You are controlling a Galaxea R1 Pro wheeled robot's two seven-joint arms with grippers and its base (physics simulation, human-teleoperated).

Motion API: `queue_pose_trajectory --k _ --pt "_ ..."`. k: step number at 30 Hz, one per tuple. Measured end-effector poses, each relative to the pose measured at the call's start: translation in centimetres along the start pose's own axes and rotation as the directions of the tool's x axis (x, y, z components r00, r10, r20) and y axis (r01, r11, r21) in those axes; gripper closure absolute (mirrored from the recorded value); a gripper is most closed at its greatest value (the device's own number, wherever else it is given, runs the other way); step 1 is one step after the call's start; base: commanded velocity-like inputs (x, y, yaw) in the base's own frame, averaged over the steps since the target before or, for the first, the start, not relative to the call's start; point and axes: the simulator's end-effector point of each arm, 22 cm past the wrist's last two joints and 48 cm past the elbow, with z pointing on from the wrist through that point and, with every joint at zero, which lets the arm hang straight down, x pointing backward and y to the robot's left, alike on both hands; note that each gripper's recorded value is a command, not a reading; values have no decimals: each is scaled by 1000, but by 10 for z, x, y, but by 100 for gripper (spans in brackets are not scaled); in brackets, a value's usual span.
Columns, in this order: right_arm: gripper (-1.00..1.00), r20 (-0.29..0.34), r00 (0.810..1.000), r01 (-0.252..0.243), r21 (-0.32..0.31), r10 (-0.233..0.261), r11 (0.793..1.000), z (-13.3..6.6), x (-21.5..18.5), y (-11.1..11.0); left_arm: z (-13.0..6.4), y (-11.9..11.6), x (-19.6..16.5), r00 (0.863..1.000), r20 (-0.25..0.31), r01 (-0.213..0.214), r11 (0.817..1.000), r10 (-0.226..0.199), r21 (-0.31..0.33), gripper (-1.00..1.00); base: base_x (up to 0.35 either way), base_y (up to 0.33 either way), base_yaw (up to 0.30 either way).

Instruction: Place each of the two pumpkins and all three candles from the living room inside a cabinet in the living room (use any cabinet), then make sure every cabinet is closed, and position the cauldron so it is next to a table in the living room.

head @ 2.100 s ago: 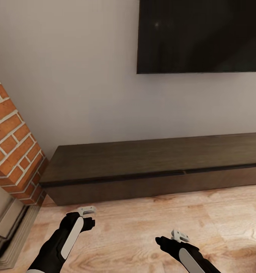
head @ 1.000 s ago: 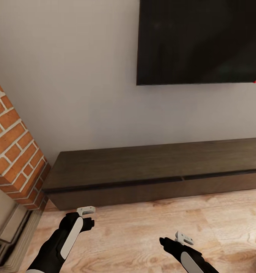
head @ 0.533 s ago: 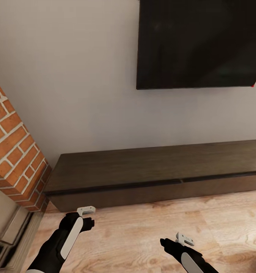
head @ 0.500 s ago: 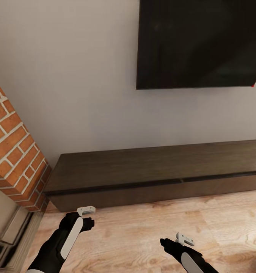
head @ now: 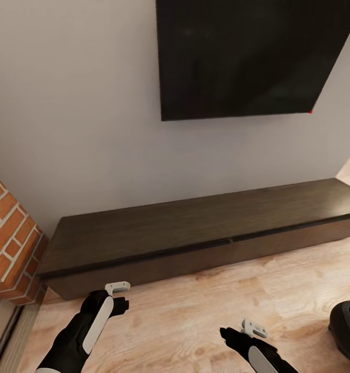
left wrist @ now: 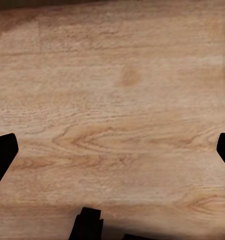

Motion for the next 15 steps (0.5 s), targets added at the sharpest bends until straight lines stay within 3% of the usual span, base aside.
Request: queue_pose_trajectory --k 15 --pt "-100 -8 1000 -1 11 1 1000 1 3 -5 0 -1 0 1000 0 -1 1000 1 1 -100 0 0 -279"
